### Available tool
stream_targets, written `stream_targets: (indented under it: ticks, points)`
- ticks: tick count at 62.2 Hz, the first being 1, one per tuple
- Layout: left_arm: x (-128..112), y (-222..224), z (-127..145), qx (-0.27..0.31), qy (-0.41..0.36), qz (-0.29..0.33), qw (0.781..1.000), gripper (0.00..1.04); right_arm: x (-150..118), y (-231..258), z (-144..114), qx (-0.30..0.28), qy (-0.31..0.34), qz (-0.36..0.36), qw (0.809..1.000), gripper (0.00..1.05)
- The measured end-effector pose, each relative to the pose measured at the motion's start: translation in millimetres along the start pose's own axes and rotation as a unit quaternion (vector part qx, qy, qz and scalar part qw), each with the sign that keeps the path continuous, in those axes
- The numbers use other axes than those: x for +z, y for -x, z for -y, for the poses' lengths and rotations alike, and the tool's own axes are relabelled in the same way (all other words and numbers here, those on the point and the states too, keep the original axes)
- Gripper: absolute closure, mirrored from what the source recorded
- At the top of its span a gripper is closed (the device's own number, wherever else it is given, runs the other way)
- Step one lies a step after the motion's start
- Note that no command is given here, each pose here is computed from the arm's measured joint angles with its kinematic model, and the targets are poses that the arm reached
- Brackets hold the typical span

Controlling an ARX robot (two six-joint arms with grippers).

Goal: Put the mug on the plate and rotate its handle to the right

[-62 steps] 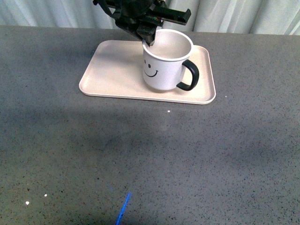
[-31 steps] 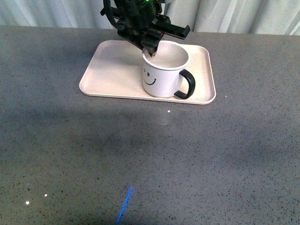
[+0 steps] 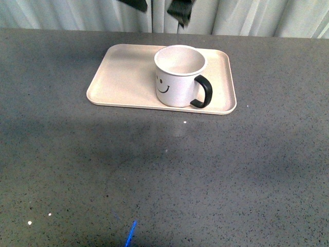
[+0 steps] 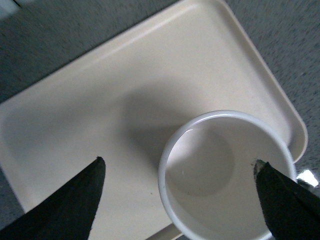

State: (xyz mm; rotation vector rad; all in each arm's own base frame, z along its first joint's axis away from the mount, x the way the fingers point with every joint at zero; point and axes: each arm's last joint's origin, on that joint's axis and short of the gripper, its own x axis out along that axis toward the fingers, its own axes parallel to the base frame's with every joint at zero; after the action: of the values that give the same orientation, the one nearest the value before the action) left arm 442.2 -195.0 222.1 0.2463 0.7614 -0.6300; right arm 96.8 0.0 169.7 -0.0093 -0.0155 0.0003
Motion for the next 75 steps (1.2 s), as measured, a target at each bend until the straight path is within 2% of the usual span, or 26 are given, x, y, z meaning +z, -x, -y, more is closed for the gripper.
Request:
stream_targets:
  ticks: [4, 6, 7, 8, 9, 11, 12, 14, 17, 21, 25, 30, 38, 45, 63, 75]
  points:
    - [1, 27, -5, 0.004, 0.016, 0.046, 0.999, 0.10, 0, 0, 0, 0.000, 0.000, 0.000, 1.000, 0.09]
    - [0, 38, -6, 0.048, 0.023, 0.086, 0.995, 0.13, 0, 0, 0, 0.000, 0.000, 0.000, 1.000, 0.09]
    - [-2, 47, -8, 0.095, 0.034, 0.123, 0.987, 0.16, 0, 0, 0, 0.000, 0.000, 0.000, 1.000, 0.09]
    - [-5, 55, -11, 0.144, 0.043, 0.161, 0.975, 0.20, 0, 0, 0, 0.000, 0.000, 0.000, 1.000, 0.09]
    - [-6, 60, -12, 0.165, 0.049, 0.180, 0.968, 0.22, 0, 0, 0, 0.000, 0.000, 0.000, 1.000, 0.09]
    - [-19, 80, -16, 0.231, 0.070, 0.251, 0.937, 0.29, 0, 0, 0, 0.000, 0.000, 0.000, 1.000, 0.09]
    - [-31, 93, -18, 0.268, 0.085, 0.291, 0.914, 0.34, 0, 0, 0, 0.000, 0.000, 0.000, 1.000, 0.09]
    - [-54, 114, -21, 0.296, 0.103, 0.346, 0.884, 0.43, 0, 0, 0, 0.000, 0.000, 0.000, 1.000, 0.09]
    - [-86, 133, -21, 0.308, 0.112, 0.385, 0.863, 0.56, 0, 0, 0, -0.001, 0.000, 0.000, 1.000, 0.09]
    - [-125, 140, -17, 0.304, 0.113, 0.380, 0.866, 0.72, 0, 0, 0, 0.000, 0.000, 0.000, 1.000, 0.09]
    - [-149, 140, -15, 0.301, 0.115, 0.363, 0.874, 0.83, 0, 0, 0, 0.000, -0.001, 0.000, 1.000, 0.09]
    - [-177, 150, -10, 0.299, 0.115, 0.356, 0.878, 1.02, 0, 0, 0, 0.000, -0.001, 0.000, 1.000, 0.09]
    - [-211, 171, -2, 0.300, 0.117, 0.362, 0.875, 1.03, 0, 0, 0, 0.000, -0.001, 0.000, 1.000, 0.09]
    - [-229, 179, 3, 0.301, 0.117, 0.362, 0.875, 1.03, 0, 0, 0, 0.000, -0.001, 0.000, 1.000, 0.09]
    - [-261, 196, 13, 0.291, 0.114, 0.361, 0.879, 1.03, 0, 0, 0, 0.000, -0.001, 0.000, 1.000, 0.09]
    - [-278, 204, 18, 0.300, 0.115, 0.368, 0.873, 1.03, 0, 0, 0, 0.000, -0.001, 0.000, 1.000, 0.09]
